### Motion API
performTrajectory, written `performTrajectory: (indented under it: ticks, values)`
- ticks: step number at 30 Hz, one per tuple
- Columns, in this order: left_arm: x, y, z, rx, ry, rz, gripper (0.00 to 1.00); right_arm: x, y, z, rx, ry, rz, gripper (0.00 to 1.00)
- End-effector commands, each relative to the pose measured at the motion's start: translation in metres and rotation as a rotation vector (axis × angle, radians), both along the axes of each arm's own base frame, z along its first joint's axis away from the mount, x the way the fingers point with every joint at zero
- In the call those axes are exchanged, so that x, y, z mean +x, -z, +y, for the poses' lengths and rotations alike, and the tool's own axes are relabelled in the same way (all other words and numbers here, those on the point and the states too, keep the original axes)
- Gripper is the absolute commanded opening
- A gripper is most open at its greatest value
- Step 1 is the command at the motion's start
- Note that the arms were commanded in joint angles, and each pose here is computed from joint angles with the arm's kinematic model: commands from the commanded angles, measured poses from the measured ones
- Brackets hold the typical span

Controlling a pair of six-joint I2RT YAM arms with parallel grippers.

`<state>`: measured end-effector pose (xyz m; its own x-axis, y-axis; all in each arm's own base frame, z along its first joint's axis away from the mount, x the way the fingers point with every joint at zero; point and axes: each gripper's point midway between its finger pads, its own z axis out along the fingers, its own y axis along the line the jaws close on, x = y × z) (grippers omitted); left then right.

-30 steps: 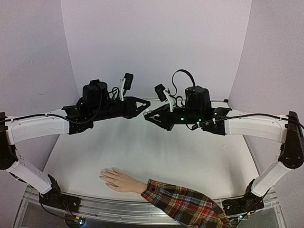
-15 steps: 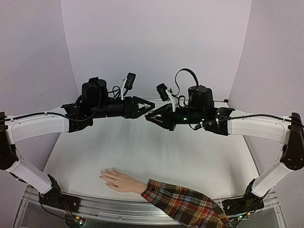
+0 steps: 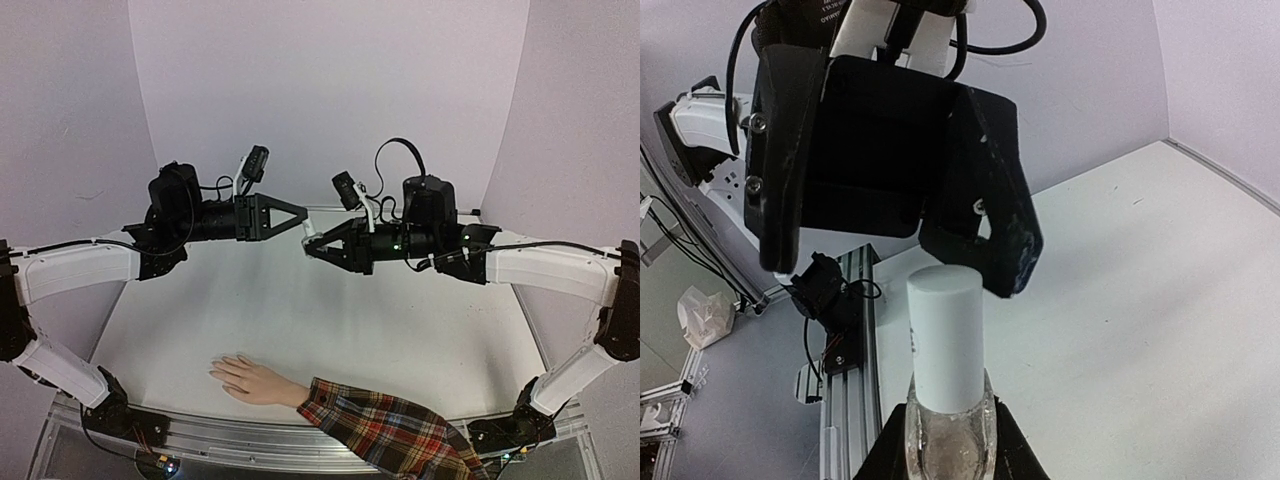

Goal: Paint the nails

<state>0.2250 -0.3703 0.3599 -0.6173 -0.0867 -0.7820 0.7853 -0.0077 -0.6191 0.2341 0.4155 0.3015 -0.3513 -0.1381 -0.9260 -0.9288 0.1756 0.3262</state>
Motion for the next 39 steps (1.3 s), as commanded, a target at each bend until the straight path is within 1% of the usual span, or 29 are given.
performTrajectory:
  ticks: [1, 4, 8, 12, 13, 18, 21, 24, 25, 26, 27, 28, 29, 31, 33, 34, 36, 38, 39]
  values:
    - [-0.012, -0.020, -0.002, -0.038, 0.073, -0.053, 0.51, -0.001, -0.042, 0.005, 0.096, -0.020, -0.056, 0.00]
    - [-0.012, -0.018, -0.003, -0.020, 0.070, -0.055, 0.51, 0.001, -0.044, 0.007, 0.100, -0.019, -0.052, 0.00]
    - [-0.008, -0.016, -0.004, 0.004, 0.048, -0.059, 0.46, 0.004, -0.045, 0.009, 0.101, -0.013, -0.054, 0.00]
    - [-0.001, -0.017, -0.005, 0.016, 0.008, -0.059, 0.32, 0.007, -0.042, 0.012, 0.095, -0.013, -0.048, 0.00]
    - [0.001, -0.018, -0.005, 0.018, -0.001, -0.059, 0.30, 0.008, -0.041, 0.012, 0.093, -0.010, -0.047, 0.00]
    - [0.007, -0.016, -0.007, 0.036, -0.021, -0.052, 0.27, 0.012, -0.036, 0.013, 0.079, 0.007, -0.050, 0.00]
    - [0.007, -0.014, -0.009, 0.046, -0.021, -0.048, 0.19, 0.016, -0.034, 0.011, 0.069, 0.038, -0.055, 0.00]
    - [0.006, -0.012, -0.014, 0.073, -0.030, -0.060, 0.10, 0.025, -0.034, 0.009, 0.062, 0.091, -0.059, 0.00]
    - [0.009, -0.012, -0.015, 0.085, -0.048, -0.066, 0.05, 0.031, -0.033, 0.008, 0.057, 0.133, -0.061, 0.00]
    - [0.014, -0.011, -0.017, 0.106, -0.094, -0.078, 0.02, 0.042, -0.031, 0.004, 0.044, 0.213, -0.069, 0.00]
    - [0.023, -0.009, -0.018, 0.146, -0.175, -0.080, 0.00, 0.057, -0.028, -0.002, 0.016, 0.352, -0.092, 0.00]
    - [0.043, 0.001, -0.014, 0.224, -0.330, -0.064, 0.00, 0.078, -0.025, -0.018, -0.035, 0.568, -0.149, 0.00]
    - [0.061, 0.009, -0.005, 0.306, -0.494, -0.050, 0.00, 0.089, -0.025, -0.036, -0.088, 0.769, -0.221, 0.00]
    - [0.085, 0.015, 0.017, 0.397, -0.758, -0.006, 0.00, 0.093, -0.034, -0.057, -0.160, 1.050, -0.345, 0.00]
    - [0.092, 0.019, 0.026, 0.405, -0.842, 0.046, 0.00, 0.093, -0.039, -0.058, -0.212, 1.140, -0.417, 0.00]
    - [0.092, 0.018, 0.027, 0.390, -0.847, 0.066, 0.00, 0.093, -0.040, -0.053, -0.225, 1.142, -0.435, 0.00]
    - [0.084, 0.009, 0.015, 0.333, -0.767, 0.066, 0.00, 0.091, -0.042, -0.038, -0.218, 1.070, -0.445, 0.00]
    - [0.071, 0.000, 0.003, 0.292, -0.662, 0.038, 0.00, 0.080, -0.041, -0.018, -0.202, 0.919, -0.461, 0.00]
    - [0.061, -0.009, -0.004, 0.253, -0.587, 0.017, 0.04, 0.071, -0.039, -0.006, -0.194, 0.815, -0.476, 0.00]
